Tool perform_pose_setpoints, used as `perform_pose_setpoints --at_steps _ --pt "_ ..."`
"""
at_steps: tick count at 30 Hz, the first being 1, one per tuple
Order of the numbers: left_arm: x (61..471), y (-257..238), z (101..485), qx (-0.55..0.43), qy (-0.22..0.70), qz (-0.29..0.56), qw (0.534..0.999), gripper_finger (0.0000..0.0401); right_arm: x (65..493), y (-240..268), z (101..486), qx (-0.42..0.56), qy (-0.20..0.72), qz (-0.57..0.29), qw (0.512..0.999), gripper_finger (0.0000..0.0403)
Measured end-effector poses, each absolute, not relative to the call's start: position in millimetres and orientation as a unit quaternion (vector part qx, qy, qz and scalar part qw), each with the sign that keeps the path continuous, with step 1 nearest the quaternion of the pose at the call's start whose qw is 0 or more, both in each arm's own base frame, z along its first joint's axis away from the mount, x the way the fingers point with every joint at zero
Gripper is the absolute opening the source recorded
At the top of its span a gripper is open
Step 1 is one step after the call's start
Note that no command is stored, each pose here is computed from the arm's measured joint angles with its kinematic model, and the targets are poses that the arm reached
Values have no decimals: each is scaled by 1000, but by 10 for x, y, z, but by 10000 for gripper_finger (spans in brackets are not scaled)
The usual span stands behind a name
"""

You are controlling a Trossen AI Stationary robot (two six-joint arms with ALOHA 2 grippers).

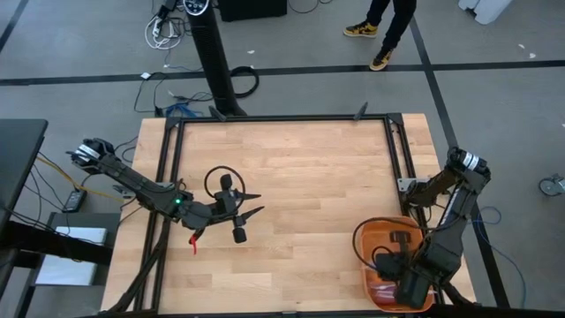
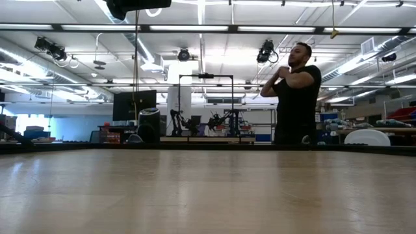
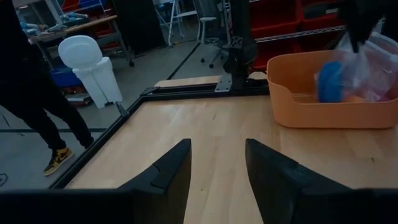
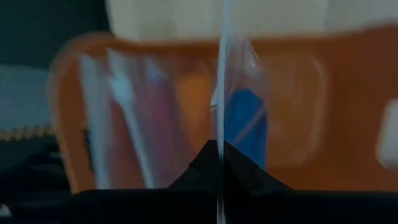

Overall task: Roll bandage
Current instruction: Put the transparent zip lock bag into the orange bin

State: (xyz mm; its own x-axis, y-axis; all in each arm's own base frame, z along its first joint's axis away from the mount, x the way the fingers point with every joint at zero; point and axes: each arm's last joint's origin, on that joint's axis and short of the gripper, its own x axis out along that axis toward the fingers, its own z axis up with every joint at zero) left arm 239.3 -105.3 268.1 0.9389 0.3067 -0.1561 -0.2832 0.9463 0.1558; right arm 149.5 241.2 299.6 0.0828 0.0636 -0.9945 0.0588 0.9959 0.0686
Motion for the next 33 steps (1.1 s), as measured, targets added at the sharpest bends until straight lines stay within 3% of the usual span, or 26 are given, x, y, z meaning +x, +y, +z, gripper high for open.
perform_pose_setpoints --at_steps 8,15,25,29,33 --pt "2393 -1053 2677 66 91 150 982 159 1538 2458 3164 47 612 2 789 0" --pt "2393 -1059 2670 65 94 139 984 159 1363 2478 2953 25 630 -30 775 1" --pt "2395 -1065 2661 54 97 126 986 158 1342 2538 2835 67 636 -33 768 5" --pt "2395 -1065 2662 55 97 127 986 158 1334 2477 2839 100 650 -84 749 23" --pt "2395 -1065 2662 55 97 127 986 158 1374 2431 2840 132 668 -112 723 66"
